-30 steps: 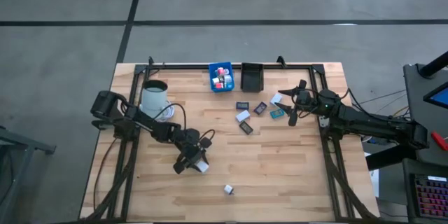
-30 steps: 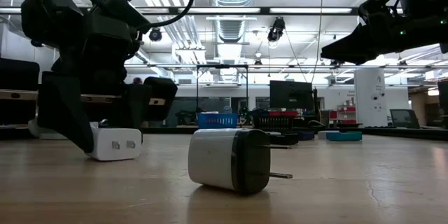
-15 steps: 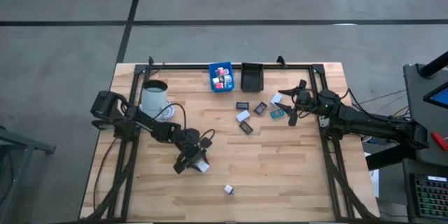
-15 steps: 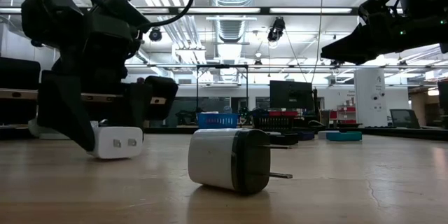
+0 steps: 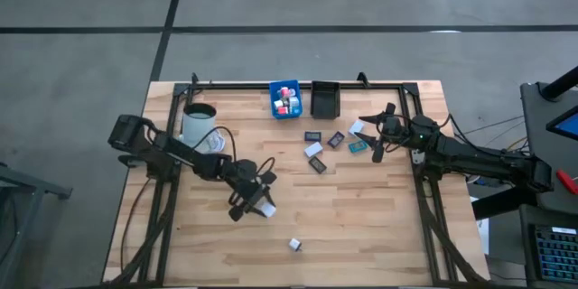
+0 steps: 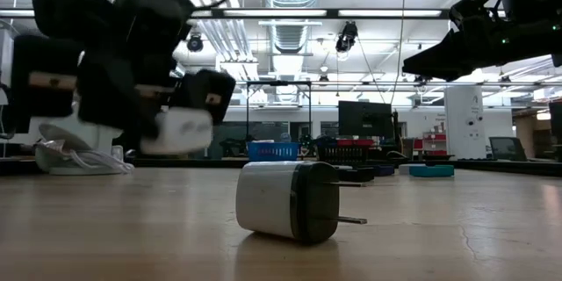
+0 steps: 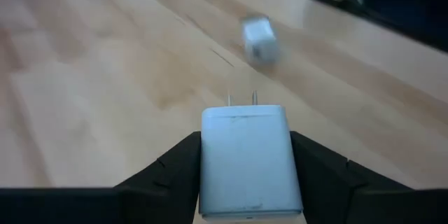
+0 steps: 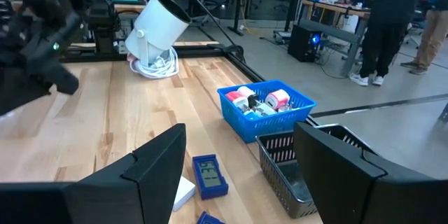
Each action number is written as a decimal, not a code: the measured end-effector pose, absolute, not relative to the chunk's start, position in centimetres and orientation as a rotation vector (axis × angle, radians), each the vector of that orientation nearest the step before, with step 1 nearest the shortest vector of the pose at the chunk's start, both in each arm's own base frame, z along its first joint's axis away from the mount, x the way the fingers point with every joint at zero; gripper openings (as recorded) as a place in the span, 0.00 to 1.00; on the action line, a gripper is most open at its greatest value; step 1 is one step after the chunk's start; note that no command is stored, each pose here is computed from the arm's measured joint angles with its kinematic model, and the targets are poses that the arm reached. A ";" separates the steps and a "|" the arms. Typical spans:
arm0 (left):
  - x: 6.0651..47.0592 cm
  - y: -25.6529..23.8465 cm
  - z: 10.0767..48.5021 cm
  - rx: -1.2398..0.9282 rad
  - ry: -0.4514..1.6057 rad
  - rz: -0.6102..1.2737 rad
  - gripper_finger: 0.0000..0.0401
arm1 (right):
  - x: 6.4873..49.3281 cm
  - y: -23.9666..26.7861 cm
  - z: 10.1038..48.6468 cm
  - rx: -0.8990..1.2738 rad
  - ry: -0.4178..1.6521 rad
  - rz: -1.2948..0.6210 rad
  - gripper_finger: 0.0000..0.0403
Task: Pick & Place Office items
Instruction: Put the big white adapter into the blue basket, then put the small white adapter into the blue basket
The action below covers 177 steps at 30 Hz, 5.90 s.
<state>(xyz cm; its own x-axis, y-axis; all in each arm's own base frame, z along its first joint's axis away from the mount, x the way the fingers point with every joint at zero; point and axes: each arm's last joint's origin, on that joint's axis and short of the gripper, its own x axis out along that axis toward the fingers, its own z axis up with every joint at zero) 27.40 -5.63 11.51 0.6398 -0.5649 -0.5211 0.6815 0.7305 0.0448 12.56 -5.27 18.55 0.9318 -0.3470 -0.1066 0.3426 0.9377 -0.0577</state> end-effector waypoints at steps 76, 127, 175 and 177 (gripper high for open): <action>32.6 18.8 18.3 -0.398 0.543 0.878 0.48 | 12.6 -5.3 18.5 -0.038 0.116 -0.353 0.64; 32.8 18.5 19.1 -0.441 0.554 0.781 0.52 | 12.6 -5.3 18.6 -0.038 0.116 -0.353 0.64; 29.3 -9.1 19.8 0.230 0.382 -0.338 0.59 | 12.6 -5.3 18.5 -0.038 0.116 -0.353 0.64; 28.7 -9.4 19.4 0.185 0.313 -0.347 0.59 | 12.6 -5.3 18.5 -0.038 0.116 -0.353 0.64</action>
